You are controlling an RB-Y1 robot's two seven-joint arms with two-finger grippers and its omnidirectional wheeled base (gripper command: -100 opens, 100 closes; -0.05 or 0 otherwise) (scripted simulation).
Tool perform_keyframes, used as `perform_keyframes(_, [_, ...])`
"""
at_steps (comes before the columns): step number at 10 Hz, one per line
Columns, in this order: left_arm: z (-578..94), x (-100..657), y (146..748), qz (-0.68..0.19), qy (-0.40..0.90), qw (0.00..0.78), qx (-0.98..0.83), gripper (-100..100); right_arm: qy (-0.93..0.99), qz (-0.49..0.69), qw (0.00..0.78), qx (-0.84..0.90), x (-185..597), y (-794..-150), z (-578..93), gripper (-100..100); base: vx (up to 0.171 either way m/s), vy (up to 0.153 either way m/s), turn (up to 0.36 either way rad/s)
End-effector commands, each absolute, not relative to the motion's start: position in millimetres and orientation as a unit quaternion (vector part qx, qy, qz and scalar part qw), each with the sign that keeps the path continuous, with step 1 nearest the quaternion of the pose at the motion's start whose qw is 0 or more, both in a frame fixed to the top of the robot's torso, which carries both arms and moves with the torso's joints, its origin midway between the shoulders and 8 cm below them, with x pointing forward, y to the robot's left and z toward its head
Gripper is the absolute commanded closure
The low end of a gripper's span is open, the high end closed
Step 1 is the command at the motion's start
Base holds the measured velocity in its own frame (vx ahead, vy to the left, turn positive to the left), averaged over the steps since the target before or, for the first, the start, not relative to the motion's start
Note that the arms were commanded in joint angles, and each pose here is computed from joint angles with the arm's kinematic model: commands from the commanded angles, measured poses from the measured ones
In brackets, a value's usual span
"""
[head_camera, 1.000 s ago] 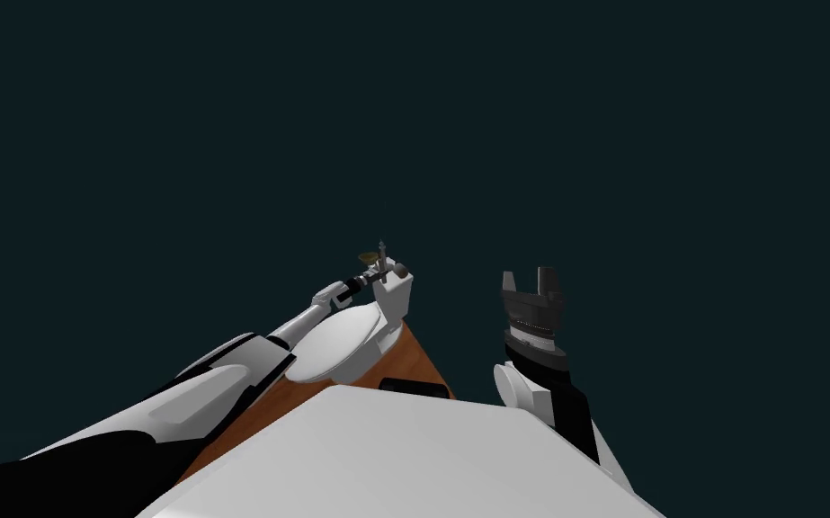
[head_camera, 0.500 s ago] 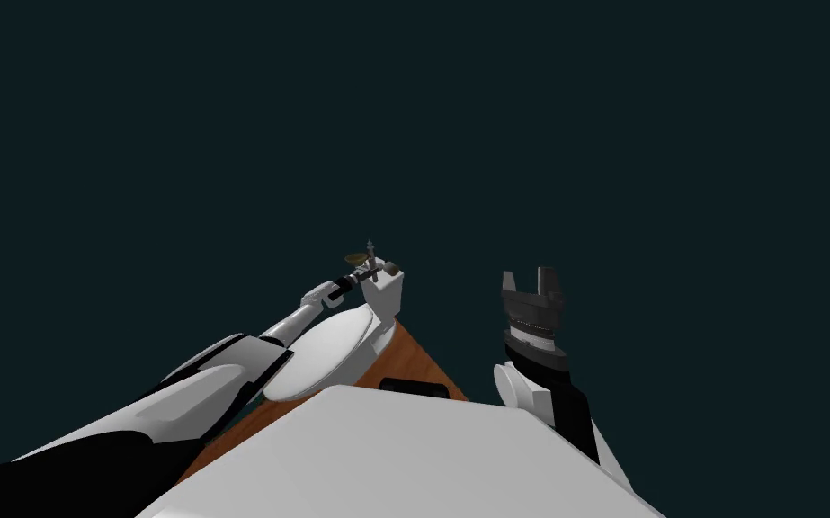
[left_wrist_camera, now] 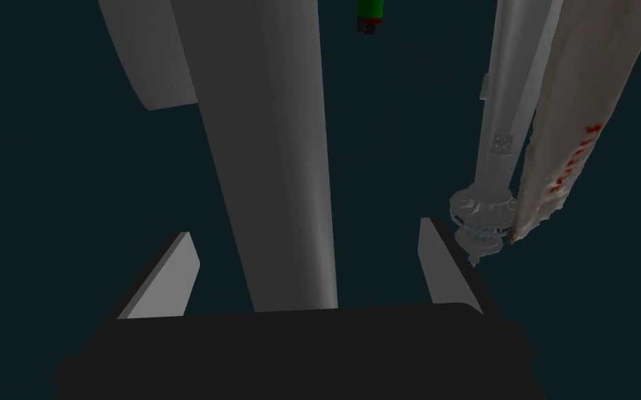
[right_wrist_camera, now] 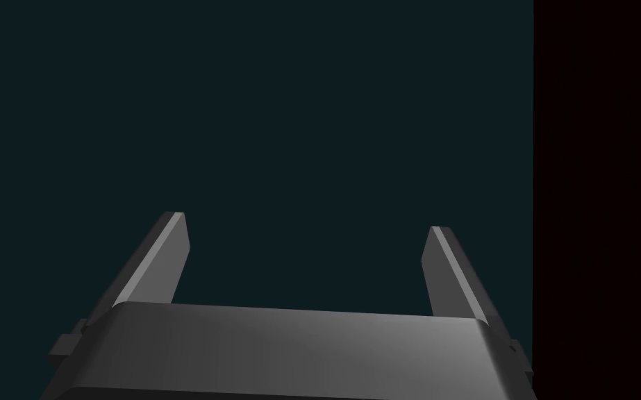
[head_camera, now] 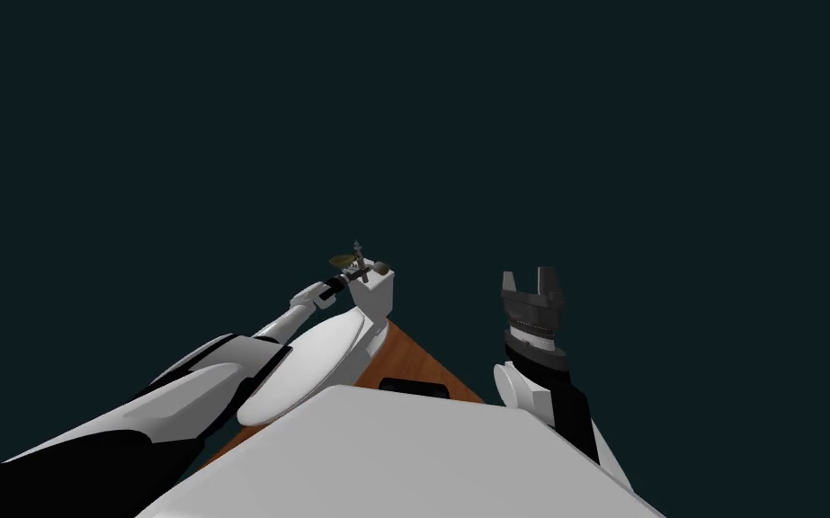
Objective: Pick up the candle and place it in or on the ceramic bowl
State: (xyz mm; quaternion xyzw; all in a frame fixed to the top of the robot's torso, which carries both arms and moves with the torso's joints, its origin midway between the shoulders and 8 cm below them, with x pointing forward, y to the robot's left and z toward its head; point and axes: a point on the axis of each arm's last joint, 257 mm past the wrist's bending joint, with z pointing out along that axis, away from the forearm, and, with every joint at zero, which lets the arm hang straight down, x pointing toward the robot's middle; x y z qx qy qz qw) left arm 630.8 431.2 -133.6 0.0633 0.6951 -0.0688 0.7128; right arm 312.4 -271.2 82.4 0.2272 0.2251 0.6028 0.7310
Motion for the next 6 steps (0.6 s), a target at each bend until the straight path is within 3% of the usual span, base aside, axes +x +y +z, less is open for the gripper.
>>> perform_keyframes(1, [-133.2, 626.2, 467.1, -0.043, 0.697, 0.715, 0.036, -100, 0.225, 0.603, 0.731, 0.227, 312.4, -271.2, 82.4, 0, -0.132, 0.033, -0.411])
perform_keyframes(2, [-133.2, 626.2, 467.1, -0.043, 0.697, 0.715, 0.036, -100, 0.225, 0.603, 0.731, 0.227, 312.4, -271.2, 82.4, 0, -0.109, 0.025, -0.3])
perform_keyframes(3, [-133.2, 626.2, 467.1, -0.043, 0.697, 0.715, 0.036, -100, 0.225, 0.603, 0.731, 0.227, 312.4, -271.2, 82.4, 0, -0.04, 0.013, -0.039])
perform_keyframes(6, [-134.0, 616.0, 516.8, -0.01, 0.699, 0.715, -0.001, -100, 0.225, 0.603, 0.731, 0.227, 312.4, -271.2, 82.3, 0, -0.071, 0.005, -0.279])
